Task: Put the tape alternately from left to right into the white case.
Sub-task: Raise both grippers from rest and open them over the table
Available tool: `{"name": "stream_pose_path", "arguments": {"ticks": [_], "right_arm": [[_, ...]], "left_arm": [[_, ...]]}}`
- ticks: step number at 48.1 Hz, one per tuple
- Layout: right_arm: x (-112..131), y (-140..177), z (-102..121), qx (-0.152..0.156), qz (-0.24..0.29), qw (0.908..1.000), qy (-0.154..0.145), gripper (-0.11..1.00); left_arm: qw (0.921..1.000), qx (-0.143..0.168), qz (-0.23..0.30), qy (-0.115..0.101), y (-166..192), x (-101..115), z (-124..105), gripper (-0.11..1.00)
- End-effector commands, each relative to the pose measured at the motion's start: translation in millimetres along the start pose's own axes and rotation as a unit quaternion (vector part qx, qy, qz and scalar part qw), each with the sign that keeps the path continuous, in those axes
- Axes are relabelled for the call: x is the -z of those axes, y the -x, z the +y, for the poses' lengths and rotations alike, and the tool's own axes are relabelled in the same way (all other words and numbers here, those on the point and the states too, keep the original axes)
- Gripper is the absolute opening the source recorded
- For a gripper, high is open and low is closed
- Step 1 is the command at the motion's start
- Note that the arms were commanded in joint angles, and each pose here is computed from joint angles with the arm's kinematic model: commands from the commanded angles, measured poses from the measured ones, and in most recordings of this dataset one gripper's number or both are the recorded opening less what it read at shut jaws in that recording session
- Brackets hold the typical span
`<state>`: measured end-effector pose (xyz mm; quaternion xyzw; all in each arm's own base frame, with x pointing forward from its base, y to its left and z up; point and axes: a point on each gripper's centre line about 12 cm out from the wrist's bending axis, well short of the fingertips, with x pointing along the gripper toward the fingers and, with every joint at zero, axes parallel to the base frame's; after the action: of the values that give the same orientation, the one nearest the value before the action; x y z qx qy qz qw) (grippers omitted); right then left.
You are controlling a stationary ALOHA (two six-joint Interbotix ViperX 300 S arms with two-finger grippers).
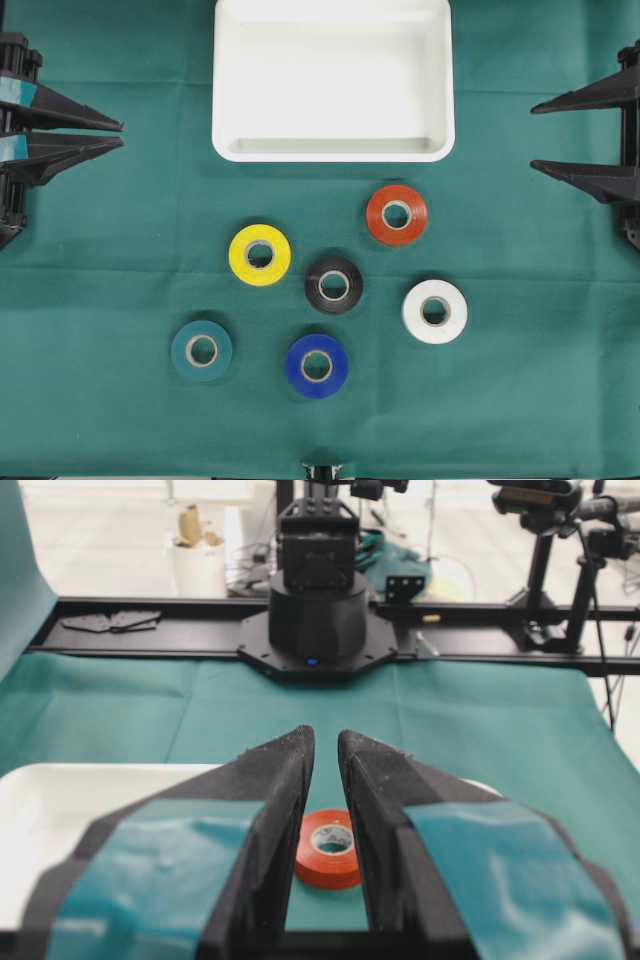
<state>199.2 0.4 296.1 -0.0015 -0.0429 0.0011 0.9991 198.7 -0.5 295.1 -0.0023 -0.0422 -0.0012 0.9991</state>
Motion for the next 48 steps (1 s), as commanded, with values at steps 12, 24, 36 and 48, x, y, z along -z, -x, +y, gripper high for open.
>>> {"name": "stream_pose_path", "arguments": {"ticks": [12, 24, 36, 48], "right_arm": [[2.5, -0.4, 1.2, -0.003, 0.001, 1.0000, -0.006, -0.07], [6.9, -1.3, 1.3, -0.003, 0.010, 0.9999, -0.006, -0.09], [13.1, -6.6, 1.3, -0.003, 0.025, 0.9996, -0.014, -0.09], [17.7, -6.0, -1.3, 0.004, 0.032, 0.9993, -0.016, 0.23]], "left_arm": [[0.9998, -0.004, -0.010, 0.019, -1.7, -5.4, 0.9, 0.02], [0.9998, -0.004, -0.003, 0.019, -1.8, -1.2, 0.9, 0.02], [0.9993, -0.004, 0.009, 0.036, -2.0, 4.5, 0.9, 0.02], [0.9986, -0.004, 0.034, 0.042, -1.0, 12.5, 0.5, 0.29]]}}
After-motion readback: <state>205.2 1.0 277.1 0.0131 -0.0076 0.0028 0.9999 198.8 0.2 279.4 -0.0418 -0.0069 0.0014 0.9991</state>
